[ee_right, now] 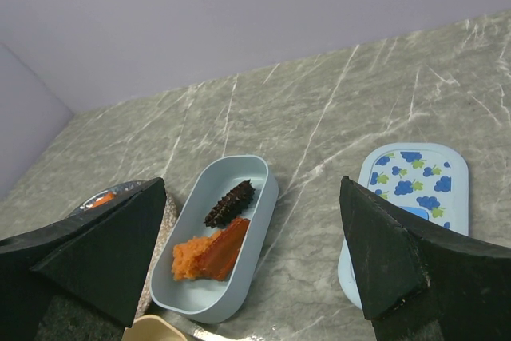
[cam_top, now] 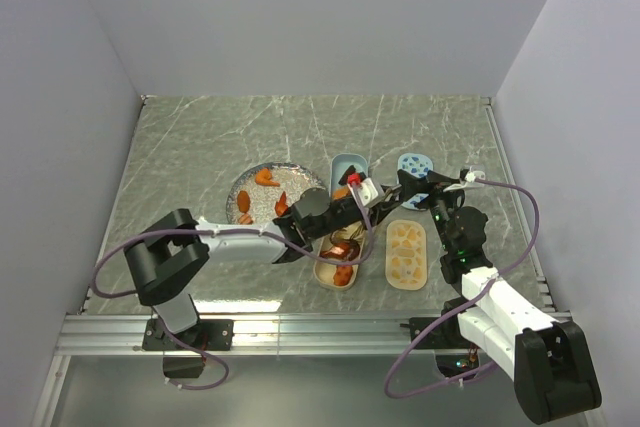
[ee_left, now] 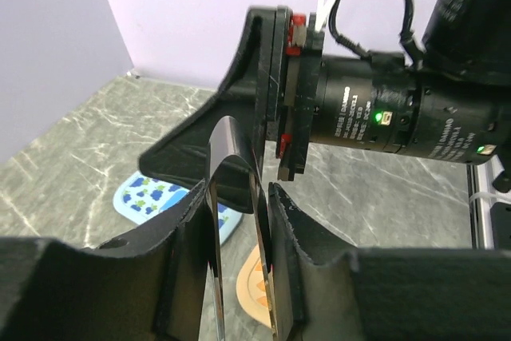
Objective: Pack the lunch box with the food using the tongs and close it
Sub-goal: Grab the clamp with the left arm, then pick up the food using the clamp
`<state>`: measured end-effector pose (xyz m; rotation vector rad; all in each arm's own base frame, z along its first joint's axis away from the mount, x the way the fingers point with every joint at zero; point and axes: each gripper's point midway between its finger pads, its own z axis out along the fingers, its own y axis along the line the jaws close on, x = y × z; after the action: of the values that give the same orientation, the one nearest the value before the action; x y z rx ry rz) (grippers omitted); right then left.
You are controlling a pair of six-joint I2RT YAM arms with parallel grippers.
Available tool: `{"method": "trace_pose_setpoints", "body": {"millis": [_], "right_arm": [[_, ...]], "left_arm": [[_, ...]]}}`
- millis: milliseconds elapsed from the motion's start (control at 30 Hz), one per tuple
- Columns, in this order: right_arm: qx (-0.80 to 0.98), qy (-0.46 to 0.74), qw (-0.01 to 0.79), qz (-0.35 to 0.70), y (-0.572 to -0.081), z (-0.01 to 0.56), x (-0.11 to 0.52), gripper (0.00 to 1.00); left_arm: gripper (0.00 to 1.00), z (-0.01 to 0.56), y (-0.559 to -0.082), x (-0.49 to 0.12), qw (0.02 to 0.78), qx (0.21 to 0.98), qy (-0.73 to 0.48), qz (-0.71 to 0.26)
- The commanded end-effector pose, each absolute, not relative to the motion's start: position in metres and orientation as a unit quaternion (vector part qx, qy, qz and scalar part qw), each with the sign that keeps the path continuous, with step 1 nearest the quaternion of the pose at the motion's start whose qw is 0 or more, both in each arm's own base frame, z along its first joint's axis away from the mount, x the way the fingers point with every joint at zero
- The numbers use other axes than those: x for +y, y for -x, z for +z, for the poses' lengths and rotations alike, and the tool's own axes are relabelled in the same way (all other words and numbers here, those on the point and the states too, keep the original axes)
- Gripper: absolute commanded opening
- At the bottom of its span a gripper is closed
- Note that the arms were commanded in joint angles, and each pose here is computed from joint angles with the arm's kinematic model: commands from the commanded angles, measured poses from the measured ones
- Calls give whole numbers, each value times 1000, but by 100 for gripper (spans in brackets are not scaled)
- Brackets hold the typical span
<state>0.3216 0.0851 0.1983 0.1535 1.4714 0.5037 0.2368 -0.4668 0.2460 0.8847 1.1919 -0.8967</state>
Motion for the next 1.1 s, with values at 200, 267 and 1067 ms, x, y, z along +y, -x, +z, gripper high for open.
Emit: {"method": "trace_pose_setpoints", "body": {"millis": [200, 267, 1067], "right_arm": [[629, -62, 738, 234, -323, 230, 87, 96], [630, -62, 737, 235, -323, 229, 87, 96], [633, -62, 736, 234, -325, 227, 88, 96]], "left_arm": [[37, 323, -223, -436, 708, 459, -354, -404], [37, 325, -221, -433, 709, 458, -351, -405], [42, 341, -292, -207, 853, 509, 4, -115]]}}
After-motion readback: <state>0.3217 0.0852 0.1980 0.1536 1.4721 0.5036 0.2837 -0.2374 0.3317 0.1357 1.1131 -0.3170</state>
